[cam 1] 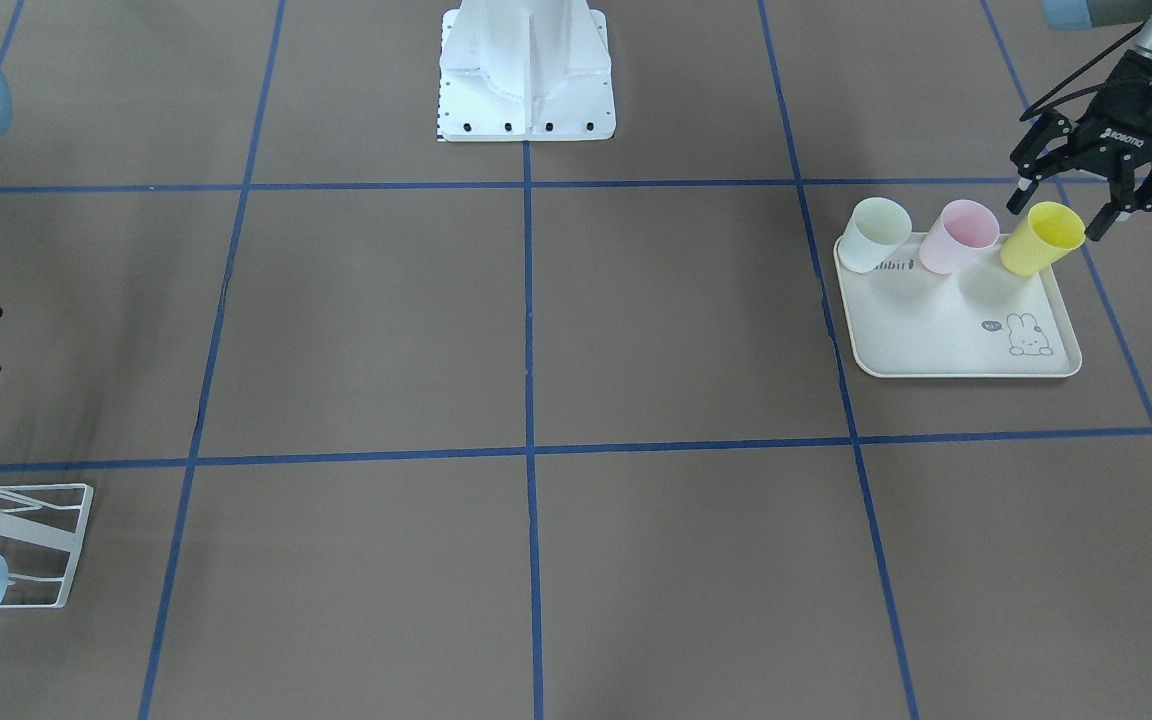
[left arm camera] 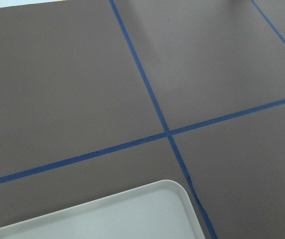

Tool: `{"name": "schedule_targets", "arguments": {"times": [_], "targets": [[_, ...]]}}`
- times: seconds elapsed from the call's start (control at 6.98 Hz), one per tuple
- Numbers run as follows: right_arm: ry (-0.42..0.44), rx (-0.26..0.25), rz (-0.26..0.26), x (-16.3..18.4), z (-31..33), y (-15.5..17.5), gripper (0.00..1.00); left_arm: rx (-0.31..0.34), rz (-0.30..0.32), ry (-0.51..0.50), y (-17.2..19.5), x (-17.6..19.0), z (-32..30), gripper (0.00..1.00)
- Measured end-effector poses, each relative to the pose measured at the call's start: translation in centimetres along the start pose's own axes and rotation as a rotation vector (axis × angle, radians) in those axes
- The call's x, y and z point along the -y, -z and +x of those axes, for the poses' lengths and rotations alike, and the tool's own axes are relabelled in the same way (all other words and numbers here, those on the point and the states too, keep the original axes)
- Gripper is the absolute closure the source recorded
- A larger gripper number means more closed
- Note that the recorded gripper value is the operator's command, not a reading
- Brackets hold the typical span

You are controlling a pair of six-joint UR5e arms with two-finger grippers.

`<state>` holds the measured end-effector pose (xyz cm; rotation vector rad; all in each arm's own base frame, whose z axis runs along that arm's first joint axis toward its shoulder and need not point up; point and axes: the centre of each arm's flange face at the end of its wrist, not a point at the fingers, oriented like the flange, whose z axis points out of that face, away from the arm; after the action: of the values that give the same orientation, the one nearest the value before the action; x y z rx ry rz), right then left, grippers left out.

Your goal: Transfer IKEA cup to right arm and place on rack

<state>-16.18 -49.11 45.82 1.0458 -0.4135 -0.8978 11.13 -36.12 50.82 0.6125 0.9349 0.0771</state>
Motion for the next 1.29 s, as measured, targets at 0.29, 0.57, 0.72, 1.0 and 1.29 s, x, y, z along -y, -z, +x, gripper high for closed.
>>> {"name": "schedule_targets", "arguments": {"times": [0.29, 0.57, 0.72, 1.0, 1.29], "targets": [[-0.139, 0.132, 0.069, 2.9, -4.0, -0.2, 0.01, 0.051, -0.019, -0.05, -1.3, -3.1, -2.1, 0.0], [-0.254, 0.206, 0.123, 6.7, -7.1, 1.1, 0.01, 0.055, -0.075, -0.075, -3.3, -5.4, -2.3, 0.0], [-0.31, 0.234, 0.139, 8.1, -8.1, 1.7, 0.01, 0.05, -0.097, -0.081, -4.0, -6.1, -2.1, 0.0], [-0.356, 0.273, 0.134, 9.7, -9.1, 2.1, 0.01, 0.038, -0.128, -0.094, -4.9, -7.0, -1.7, 0.07], [-0.393, 0.294, 0.107, 11.4, -9.2, 2.8, 0.01, 0.02, -0.155, -0.098, -5.7, -7.8, -0.8, 0.36]]}}
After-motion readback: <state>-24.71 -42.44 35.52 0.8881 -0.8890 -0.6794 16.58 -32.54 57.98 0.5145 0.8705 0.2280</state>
